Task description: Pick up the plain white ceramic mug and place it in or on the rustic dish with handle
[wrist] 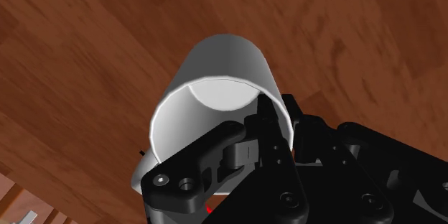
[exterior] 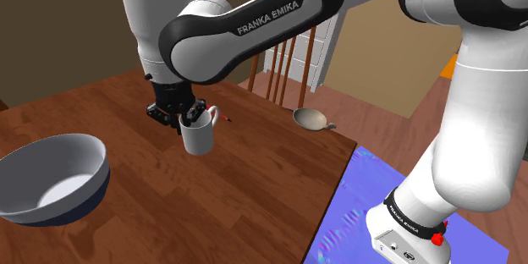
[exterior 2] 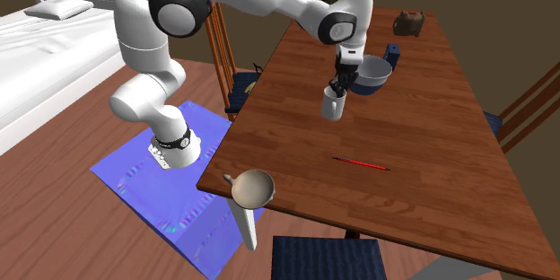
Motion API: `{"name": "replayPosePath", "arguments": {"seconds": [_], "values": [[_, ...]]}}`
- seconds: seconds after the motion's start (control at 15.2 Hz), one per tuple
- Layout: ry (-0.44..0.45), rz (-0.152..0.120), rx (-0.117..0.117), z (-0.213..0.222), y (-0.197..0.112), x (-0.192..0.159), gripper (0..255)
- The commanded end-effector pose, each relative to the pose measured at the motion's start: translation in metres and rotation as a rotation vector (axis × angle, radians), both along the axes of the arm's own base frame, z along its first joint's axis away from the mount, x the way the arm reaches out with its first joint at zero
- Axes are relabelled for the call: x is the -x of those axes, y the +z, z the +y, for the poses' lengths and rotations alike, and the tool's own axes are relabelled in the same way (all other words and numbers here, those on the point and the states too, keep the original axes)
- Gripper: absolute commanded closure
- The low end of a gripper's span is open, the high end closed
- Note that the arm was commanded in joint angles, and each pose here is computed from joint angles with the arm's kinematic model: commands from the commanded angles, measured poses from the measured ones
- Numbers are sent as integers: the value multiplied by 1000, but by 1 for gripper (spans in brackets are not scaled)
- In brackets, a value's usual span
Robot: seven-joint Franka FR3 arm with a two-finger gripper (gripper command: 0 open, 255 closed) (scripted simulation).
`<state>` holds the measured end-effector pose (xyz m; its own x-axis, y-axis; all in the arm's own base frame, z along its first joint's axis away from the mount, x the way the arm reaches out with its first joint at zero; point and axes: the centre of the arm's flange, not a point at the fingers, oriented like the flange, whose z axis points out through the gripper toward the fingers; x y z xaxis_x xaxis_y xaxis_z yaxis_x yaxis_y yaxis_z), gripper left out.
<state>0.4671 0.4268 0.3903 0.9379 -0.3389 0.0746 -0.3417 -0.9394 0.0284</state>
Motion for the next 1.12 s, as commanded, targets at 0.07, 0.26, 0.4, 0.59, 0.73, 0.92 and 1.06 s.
{"name": "replayPosePath", "arguments": {"seconds": [0.07, 0.26, 0.4, 0.59, 0.73, 0.92, 1.06], "values": [[0, 0, 0, -1, 16, 0, 255], [0, 0, 0, -1, 31, 0, 255], [0, 0, 0, -1, 42, 0, 255], [0, 0, 0, -1, 58, 0, 255], [0, 0, 0, -1, 68, 0, 255], [0, 0, 0, -14, 80, 2, 255], [0, 0, 0, -40, 81, 7, 255]]}}
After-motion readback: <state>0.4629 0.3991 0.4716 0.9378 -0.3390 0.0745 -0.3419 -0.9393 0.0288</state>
